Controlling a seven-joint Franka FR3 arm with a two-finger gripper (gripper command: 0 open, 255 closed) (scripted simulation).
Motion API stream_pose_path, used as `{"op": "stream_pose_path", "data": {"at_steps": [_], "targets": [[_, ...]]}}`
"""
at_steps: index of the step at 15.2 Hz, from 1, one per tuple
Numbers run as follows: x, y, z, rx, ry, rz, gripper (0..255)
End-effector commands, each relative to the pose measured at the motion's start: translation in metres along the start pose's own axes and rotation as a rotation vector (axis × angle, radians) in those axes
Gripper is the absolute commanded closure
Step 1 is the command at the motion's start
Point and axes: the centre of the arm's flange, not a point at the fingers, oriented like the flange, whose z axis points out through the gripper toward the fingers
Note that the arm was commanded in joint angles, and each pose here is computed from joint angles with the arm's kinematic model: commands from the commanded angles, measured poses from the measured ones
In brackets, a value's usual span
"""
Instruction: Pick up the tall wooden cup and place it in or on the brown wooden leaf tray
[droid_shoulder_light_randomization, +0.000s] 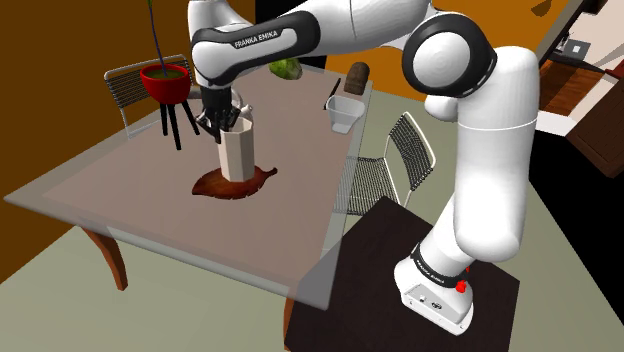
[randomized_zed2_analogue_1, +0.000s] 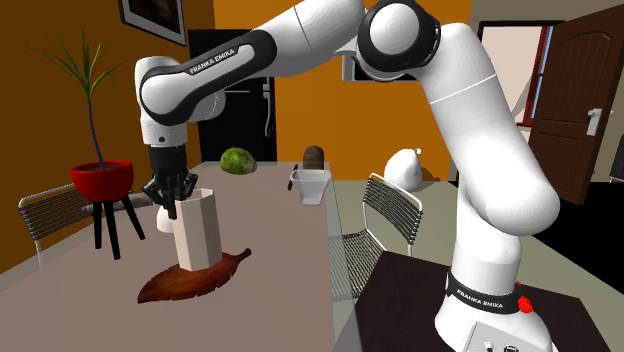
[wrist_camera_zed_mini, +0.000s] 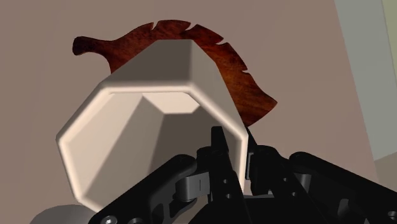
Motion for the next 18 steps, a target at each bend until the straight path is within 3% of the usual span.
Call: {"op": "stream_pose_path", "data": {"at_steps": [1, 3, 11, 12, 17, 18], "targets": [[0.0, 0.0, 0.012, 0.0, 0.001, 0.0, 255], [0.0, 0.001, 0.027, 0.0, 0.001, 0.0, 255], [0.0, 0.001, 0.027, 0.0, 0.001, 0.0, 255], [0.0, 0.001, 0.027, 0.0, 0.001, 0.0, 0], [0.0, 0.001, 0.027, 0.0, 0.001, 0.0, 0], [0.0, 0.001, 0.013, 0.0, 0.001, 0.0, 0]]}}
